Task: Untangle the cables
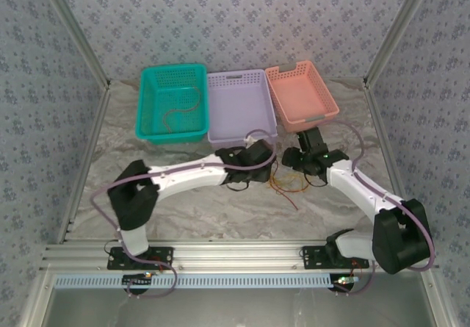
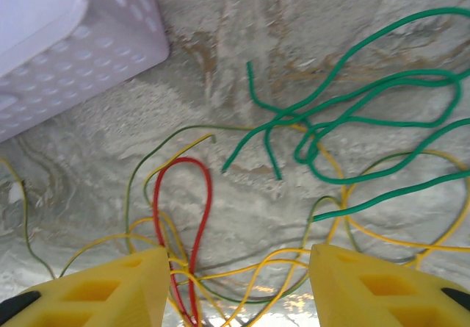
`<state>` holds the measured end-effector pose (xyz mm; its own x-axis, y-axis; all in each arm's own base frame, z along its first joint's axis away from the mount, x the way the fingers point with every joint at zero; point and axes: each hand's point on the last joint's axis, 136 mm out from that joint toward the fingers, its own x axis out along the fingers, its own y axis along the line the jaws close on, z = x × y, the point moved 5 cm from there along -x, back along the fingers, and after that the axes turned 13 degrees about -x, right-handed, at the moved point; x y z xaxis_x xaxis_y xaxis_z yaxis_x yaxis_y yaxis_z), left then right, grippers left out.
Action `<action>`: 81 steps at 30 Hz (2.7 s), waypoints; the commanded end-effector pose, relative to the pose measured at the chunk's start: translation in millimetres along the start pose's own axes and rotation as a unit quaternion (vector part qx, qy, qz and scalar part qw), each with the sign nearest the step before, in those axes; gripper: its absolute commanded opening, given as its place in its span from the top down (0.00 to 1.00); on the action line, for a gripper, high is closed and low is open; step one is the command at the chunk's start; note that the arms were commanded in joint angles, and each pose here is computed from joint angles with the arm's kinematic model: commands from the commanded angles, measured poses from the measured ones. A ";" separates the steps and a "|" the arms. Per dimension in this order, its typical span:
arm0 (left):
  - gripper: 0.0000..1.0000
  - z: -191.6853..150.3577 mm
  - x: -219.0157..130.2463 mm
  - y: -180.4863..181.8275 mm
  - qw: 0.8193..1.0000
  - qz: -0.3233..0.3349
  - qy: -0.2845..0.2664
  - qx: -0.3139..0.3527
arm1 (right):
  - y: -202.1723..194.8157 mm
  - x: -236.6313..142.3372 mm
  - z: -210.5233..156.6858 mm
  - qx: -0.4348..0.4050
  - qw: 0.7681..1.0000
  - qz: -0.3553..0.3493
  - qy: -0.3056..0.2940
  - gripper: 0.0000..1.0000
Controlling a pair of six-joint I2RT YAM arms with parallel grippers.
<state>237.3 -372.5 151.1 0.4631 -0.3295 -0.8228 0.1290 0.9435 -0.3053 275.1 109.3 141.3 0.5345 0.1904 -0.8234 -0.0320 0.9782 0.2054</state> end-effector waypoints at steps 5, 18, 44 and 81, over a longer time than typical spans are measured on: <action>0.49 -2.2 36.2 15.3 0.977 0.082 0.034 0.194 | 5.7 11.4 -13.0 0.002 1.000 0.017 0.026 0.44; 0.53 4.3 68.6 24.3 0.969 0.077 0.026 0.234 | 11.2 39.0 -17.6 0.007 0.998 0.033 0.051 0.45; 1.00 119.0 -164.4 82.9 0.979 -0.059 -0.192 0.035 | -35.4 81.8 -55.9 0.052 0.993 -0.068 0.083 1.00; 1.00 89.2 -223.5 83.2 0.952 -0.253 -0.171 0.029 | 158.8 -49.9 25.6 0.356 0.883 0.300 -0.063 0.18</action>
<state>228.0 -212.7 343.0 0.5955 -0.6848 -0.4200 0.4167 0.7103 -0.5673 258.2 238.3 215.5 0.6507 0.6028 -0.4618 0.0488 0.5737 0.8176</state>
